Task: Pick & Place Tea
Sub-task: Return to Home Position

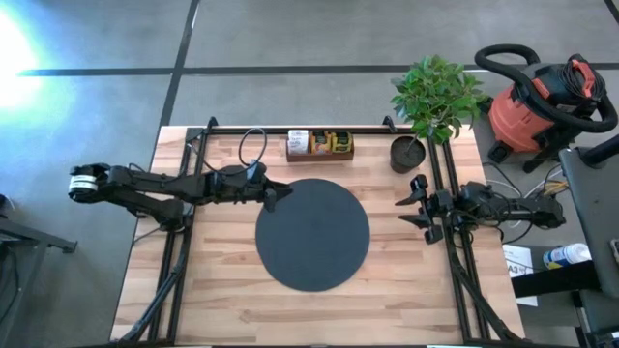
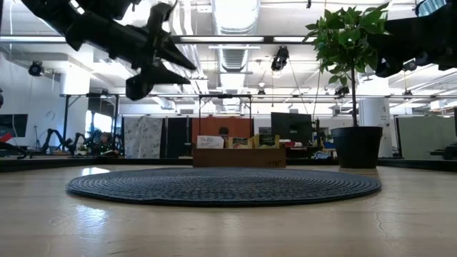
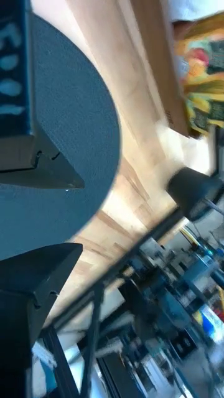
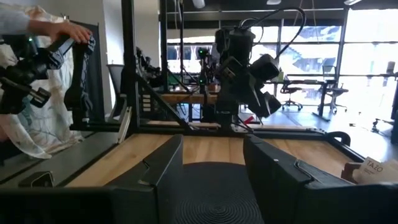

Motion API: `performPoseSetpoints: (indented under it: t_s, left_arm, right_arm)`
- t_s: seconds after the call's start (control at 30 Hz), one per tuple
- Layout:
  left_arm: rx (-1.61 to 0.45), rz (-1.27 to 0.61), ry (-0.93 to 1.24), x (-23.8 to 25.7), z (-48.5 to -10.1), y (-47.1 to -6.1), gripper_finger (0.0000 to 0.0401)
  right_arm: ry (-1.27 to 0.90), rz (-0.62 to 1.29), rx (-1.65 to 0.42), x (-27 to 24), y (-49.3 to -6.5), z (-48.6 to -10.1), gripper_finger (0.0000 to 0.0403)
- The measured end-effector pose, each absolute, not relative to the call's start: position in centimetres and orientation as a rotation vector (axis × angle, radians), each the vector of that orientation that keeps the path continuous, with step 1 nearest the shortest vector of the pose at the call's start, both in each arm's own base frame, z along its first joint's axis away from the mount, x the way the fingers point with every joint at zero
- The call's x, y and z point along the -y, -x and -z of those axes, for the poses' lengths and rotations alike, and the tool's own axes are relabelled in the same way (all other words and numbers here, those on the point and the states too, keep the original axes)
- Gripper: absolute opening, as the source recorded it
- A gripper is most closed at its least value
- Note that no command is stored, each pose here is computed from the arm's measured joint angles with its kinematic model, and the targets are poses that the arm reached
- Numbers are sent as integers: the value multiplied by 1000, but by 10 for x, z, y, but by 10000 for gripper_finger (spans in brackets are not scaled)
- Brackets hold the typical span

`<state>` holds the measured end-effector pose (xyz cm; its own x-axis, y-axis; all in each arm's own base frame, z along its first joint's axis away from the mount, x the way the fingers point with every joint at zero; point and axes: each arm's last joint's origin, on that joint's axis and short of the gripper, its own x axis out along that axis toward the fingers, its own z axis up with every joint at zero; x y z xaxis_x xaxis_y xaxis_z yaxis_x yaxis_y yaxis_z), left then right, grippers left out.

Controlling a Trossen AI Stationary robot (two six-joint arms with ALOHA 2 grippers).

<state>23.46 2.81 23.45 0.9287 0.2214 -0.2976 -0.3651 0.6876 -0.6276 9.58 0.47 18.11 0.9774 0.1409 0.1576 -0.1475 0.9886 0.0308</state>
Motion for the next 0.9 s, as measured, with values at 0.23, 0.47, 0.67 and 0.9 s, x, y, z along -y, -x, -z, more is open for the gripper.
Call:
performPoseSetpoints:
  t_s: [0.23,0.47,0.67,0.9]
  left_arm:
    - [-150,-273,577,-23,-257,-195,145]
    - [-15,-169,221,-13,-268,-155,145]
    - [37,-123,120,-6,-242,-128,145]
    - [154,-123,90,-6,-219,-111,145]
  right_arm:
    - [-42,-145,154,-5,-96,-181,166]
    - [-43,-145,146,-5,-96,-180,166]
    - [-43,-145,139,-5,-96,-180,166]
    - [-43,-145,139,-5,-96,-180,166]
